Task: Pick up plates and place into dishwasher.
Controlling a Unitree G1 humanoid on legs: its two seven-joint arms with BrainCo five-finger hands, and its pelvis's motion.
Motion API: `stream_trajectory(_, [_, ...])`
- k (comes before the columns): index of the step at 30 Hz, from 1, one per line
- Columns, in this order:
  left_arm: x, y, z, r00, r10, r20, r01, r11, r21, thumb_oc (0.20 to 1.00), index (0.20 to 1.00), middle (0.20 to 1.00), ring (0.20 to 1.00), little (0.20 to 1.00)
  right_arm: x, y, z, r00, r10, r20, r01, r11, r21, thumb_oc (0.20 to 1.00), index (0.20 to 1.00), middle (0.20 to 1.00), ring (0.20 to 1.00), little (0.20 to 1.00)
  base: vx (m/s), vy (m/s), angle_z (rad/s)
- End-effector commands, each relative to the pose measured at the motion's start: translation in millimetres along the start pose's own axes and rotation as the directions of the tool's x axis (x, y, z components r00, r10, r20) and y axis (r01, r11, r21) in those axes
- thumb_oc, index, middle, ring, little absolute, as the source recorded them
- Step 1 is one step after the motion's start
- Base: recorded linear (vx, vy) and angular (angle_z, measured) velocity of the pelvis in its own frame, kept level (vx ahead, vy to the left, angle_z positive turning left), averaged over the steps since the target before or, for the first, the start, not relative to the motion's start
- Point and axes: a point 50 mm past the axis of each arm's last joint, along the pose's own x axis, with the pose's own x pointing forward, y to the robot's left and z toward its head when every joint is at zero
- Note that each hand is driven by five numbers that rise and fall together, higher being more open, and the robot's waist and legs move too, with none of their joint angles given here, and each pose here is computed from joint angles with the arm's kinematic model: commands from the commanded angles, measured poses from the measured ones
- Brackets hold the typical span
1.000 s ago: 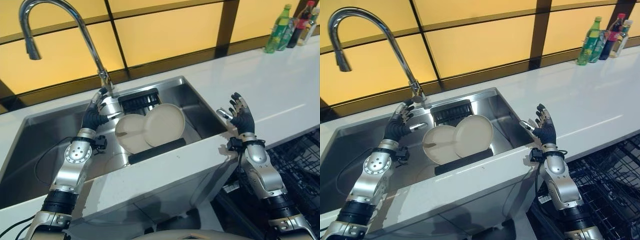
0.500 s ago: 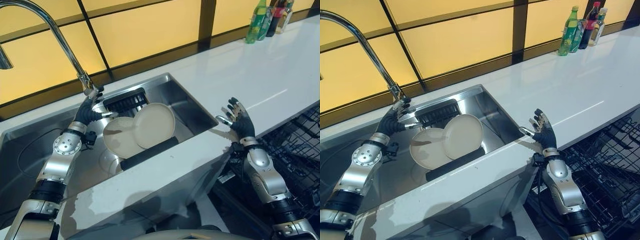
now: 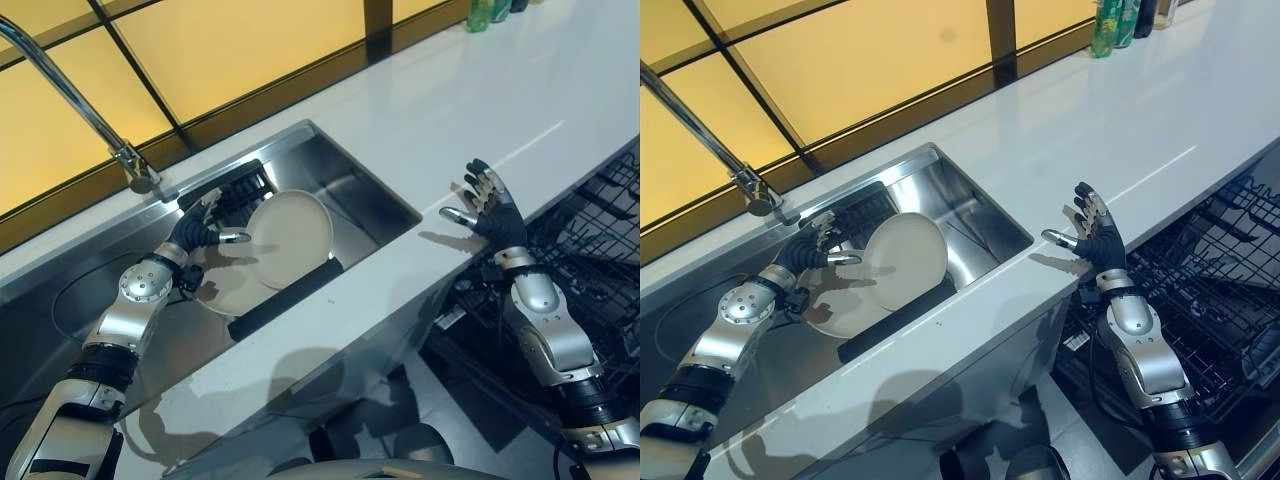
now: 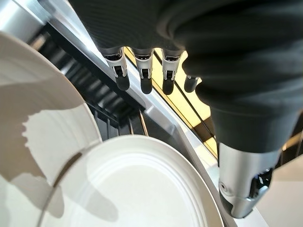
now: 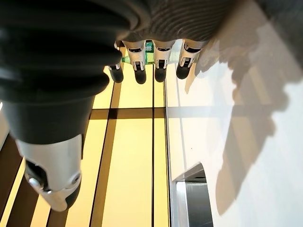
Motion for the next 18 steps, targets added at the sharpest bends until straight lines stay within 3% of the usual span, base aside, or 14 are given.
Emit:
stream_trajectory(1, [18,29,38,0.985,0.074,0.157,-0.077,0.997,0.014,1.0,1.0,1.0,1.0,1.0,-8,-10,-10,0.998,-0.018,-0.062,0.017,1.0,-0.024,1.0,1.0,1.0,1.0,1.0,0.0,0.083,-0.1])
stream_trajectory(18, [28,19,17,0.996,0.083,0.041,-0.082,0.996,-0.022,1.0,1.0,1.0,1.0,1.0,-9,-30,4,0.999,-0.02,-0.051,0.014,0.994,-0.111,1.0,1.0,1.0,1.0,1.0,0.03,0.088,-0.05])
